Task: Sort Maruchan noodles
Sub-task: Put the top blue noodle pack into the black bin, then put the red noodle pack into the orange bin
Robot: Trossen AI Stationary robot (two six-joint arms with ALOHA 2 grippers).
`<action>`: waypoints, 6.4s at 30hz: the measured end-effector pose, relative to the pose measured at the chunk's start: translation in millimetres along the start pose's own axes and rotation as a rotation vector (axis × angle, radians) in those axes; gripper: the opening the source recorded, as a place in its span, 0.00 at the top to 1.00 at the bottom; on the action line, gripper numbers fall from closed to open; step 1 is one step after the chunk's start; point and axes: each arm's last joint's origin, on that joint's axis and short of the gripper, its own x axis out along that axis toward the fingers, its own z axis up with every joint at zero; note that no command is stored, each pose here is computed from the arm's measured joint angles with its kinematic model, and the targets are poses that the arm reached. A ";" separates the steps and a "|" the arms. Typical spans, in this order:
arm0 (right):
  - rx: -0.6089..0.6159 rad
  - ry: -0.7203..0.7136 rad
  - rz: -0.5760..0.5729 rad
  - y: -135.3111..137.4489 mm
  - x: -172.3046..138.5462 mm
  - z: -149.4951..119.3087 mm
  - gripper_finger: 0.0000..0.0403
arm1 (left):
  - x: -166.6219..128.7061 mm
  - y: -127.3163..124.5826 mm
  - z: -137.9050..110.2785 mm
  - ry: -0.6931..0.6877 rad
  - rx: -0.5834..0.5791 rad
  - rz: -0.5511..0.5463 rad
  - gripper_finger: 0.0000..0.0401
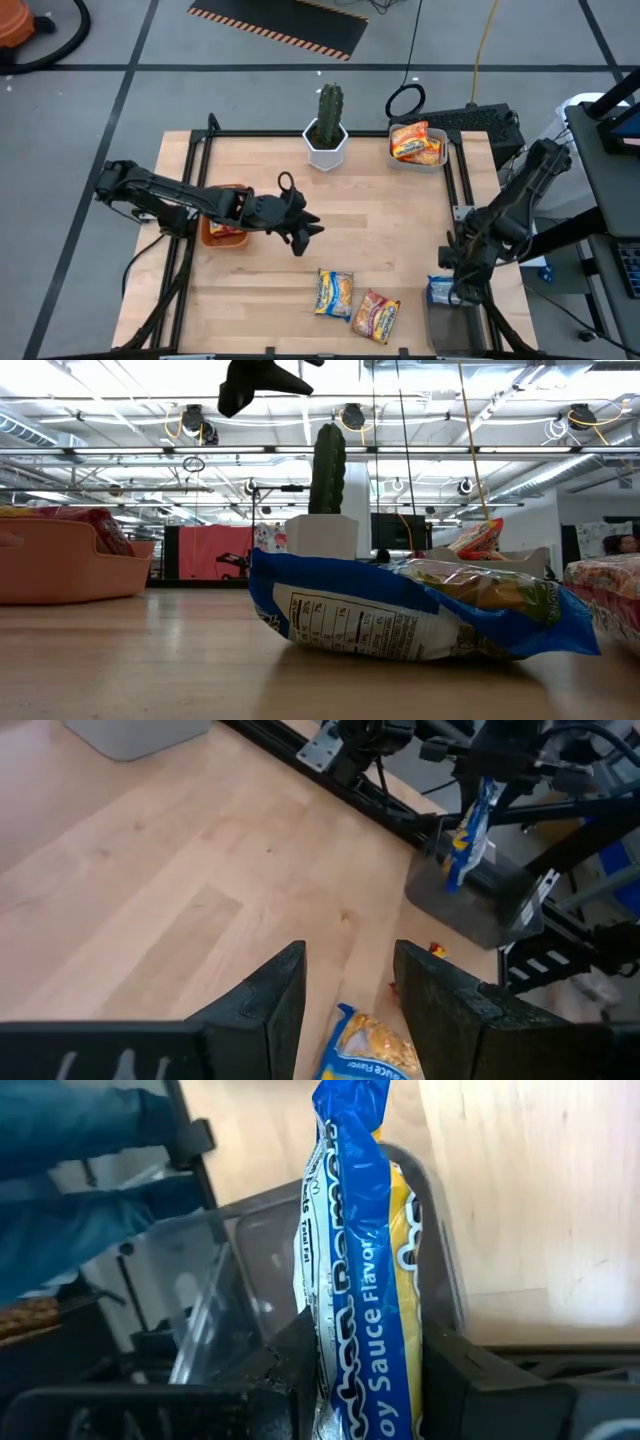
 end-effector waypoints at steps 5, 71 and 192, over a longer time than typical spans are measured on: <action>0.023 -0.001 -0.052 2.6 8.5 0.1 0.75 | -1.4 1.6 0.5 0.006 0.052 0.008 0.60; 0.102 -0.029 0.096 -8.6 84.3 -1.7 0.59 | -9.0 -0.7 -34.1 0.267 0.126 0.090 0.60; -0.595 -0.791 -0.104 27.7 -87.1 223.0 1.00 | 19.8 47.6 40.6 0.048 0.301 -0.401 0.21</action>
